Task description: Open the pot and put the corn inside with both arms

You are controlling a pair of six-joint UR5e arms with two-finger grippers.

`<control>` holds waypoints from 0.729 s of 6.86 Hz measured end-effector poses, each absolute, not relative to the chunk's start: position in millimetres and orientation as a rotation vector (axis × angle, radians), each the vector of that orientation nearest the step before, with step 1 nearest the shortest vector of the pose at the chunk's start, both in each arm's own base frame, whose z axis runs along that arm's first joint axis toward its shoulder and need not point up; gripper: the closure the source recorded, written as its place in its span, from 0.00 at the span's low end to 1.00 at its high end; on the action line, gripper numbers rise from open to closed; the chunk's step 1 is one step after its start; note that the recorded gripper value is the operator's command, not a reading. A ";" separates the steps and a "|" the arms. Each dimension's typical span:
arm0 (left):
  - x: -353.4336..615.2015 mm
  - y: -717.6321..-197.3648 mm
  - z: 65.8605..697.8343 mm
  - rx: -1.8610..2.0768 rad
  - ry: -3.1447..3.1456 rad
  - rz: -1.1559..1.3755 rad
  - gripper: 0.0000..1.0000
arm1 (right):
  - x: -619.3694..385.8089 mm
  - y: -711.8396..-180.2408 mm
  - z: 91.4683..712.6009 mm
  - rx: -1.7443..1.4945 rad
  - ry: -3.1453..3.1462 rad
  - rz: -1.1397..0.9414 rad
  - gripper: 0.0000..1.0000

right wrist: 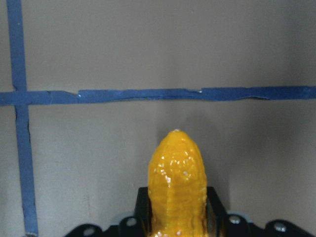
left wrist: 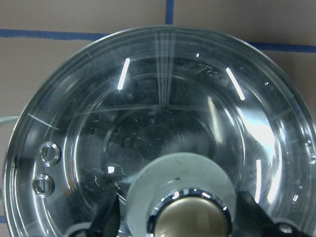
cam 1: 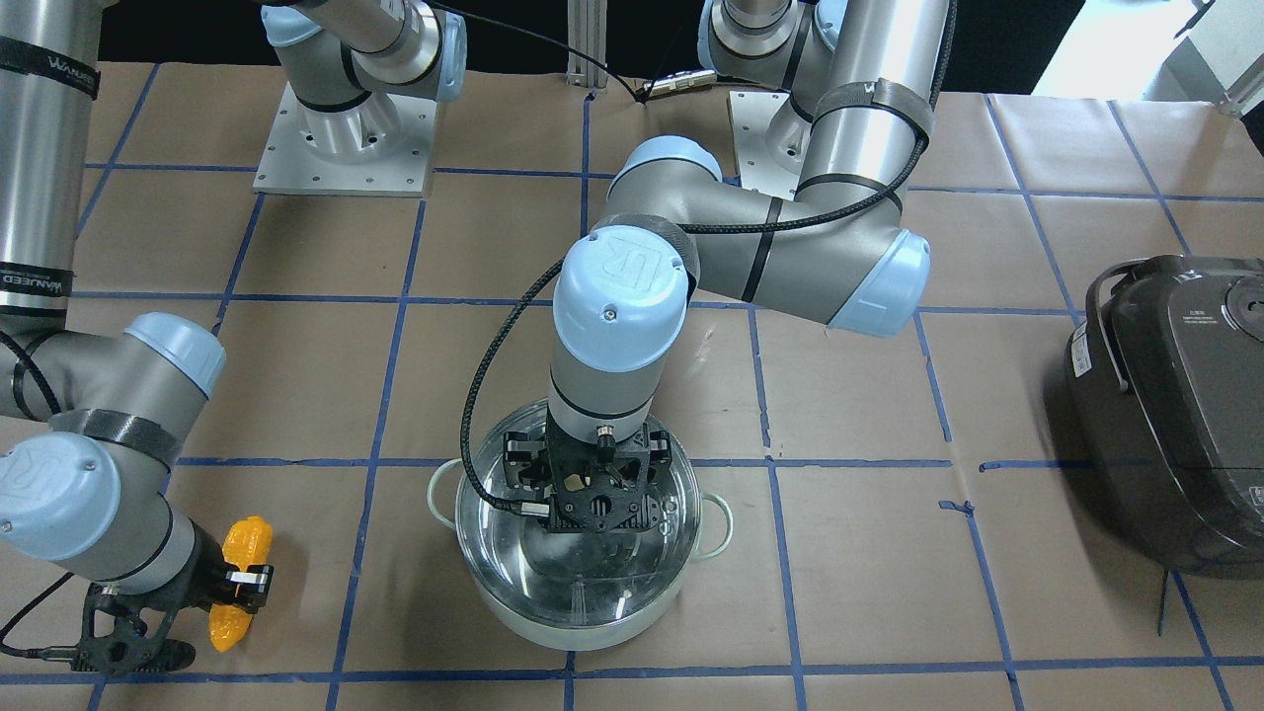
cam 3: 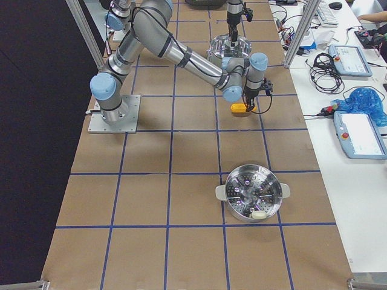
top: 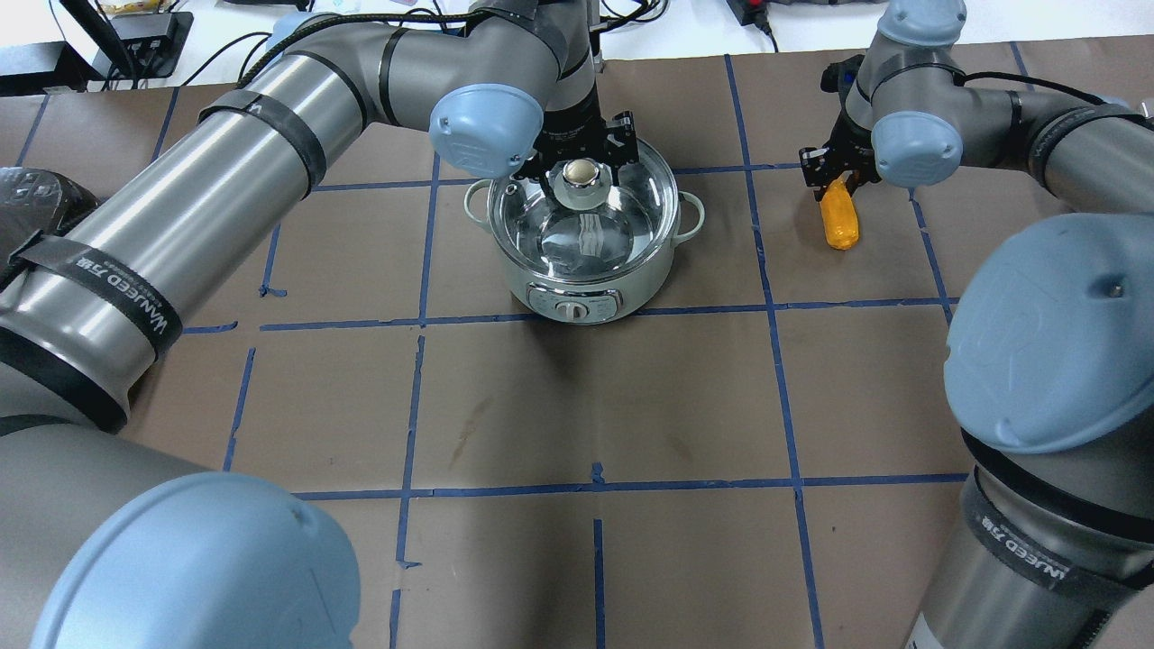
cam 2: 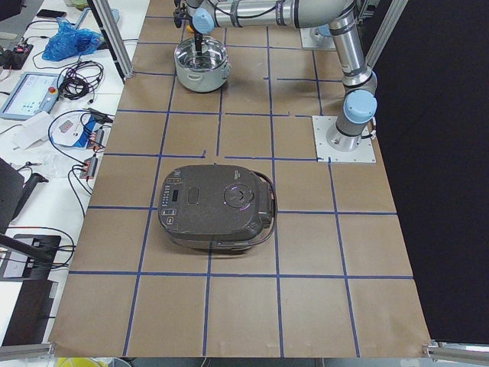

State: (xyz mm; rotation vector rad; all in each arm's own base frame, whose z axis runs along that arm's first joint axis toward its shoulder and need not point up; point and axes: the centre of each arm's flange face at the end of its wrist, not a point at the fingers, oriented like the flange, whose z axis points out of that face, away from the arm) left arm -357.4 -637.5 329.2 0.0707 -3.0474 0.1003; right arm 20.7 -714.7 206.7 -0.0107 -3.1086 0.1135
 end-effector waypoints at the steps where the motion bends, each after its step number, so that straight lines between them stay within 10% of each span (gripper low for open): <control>1: -358.2 -636.8 334.6 0.067 -3.043 0.114 0.87 | 20.4 -714.2 227.1 -0.012 -3.105 0.136 0.94; 5: -355.5 -628.4 375.1 0.057 -3.017 0.189 0.98 | 62.4 -677.9 381.0 -0.012 -3.115 0.183 0.94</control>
